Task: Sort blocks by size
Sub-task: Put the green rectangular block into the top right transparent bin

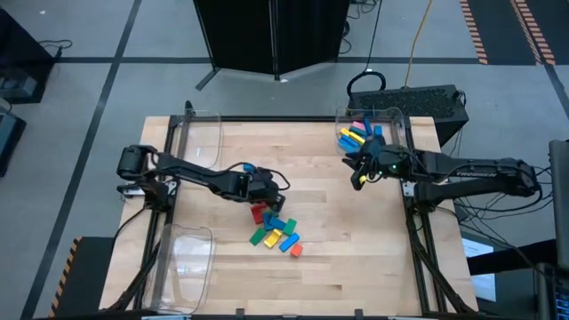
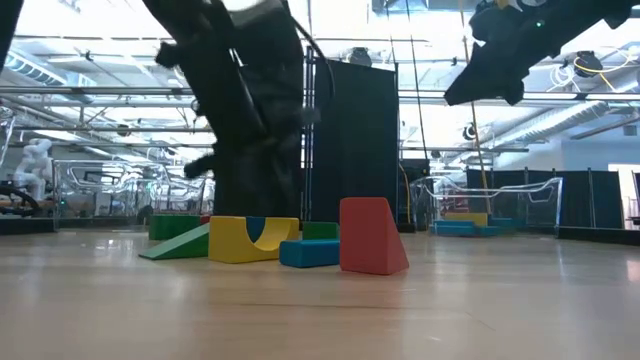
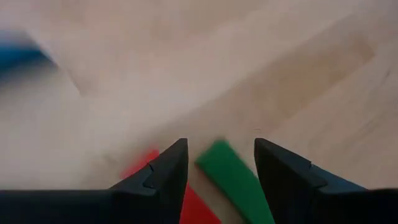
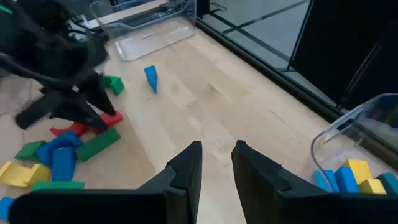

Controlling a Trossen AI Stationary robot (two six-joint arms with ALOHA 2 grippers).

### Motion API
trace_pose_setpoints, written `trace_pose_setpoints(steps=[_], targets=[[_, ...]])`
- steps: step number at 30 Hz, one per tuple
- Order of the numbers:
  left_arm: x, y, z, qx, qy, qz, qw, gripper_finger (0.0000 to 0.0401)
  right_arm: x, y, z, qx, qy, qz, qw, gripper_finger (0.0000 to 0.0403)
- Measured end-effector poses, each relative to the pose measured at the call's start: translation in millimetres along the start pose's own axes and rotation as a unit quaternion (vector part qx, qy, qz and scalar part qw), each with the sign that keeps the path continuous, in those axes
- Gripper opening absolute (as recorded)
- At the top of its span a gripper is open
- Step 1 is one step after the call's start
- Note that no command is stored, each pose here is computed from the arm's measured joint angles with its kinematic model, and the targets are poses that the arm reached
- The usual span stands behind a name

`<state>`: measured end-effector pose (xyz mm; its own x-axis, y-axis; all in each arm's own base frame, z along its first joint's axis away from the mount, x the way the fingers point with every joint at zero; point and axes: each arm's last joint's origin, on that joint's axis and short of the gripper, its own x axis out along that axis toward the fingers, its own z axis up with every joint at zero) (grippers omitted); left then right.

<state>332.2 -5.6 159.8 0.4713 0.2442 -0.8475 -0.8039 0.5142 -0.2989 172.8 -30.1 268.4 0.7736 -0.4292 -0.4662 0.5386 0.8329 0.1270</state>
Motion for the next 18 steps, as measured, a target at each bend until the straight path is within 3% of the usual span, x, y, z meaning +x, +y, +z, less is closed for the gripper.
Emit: trace_pose_setpoints(steps=[4, 18], targets=[[17.2, 4.2, -0.5, -0.071, 0.07, -0.015, 0.995, 0.0185, -1.5, 4.5, -1.4, -0.007, 0.001, 0.012, 1.0, 0.0082], [33.5, 5.9, -3.4, -0.1, 0.097, -0.012, 0.99, 0.0185, -4.9, 12.1, -4.2, -0.026, -0.004, 0.01, 1.0, 0.0082]])
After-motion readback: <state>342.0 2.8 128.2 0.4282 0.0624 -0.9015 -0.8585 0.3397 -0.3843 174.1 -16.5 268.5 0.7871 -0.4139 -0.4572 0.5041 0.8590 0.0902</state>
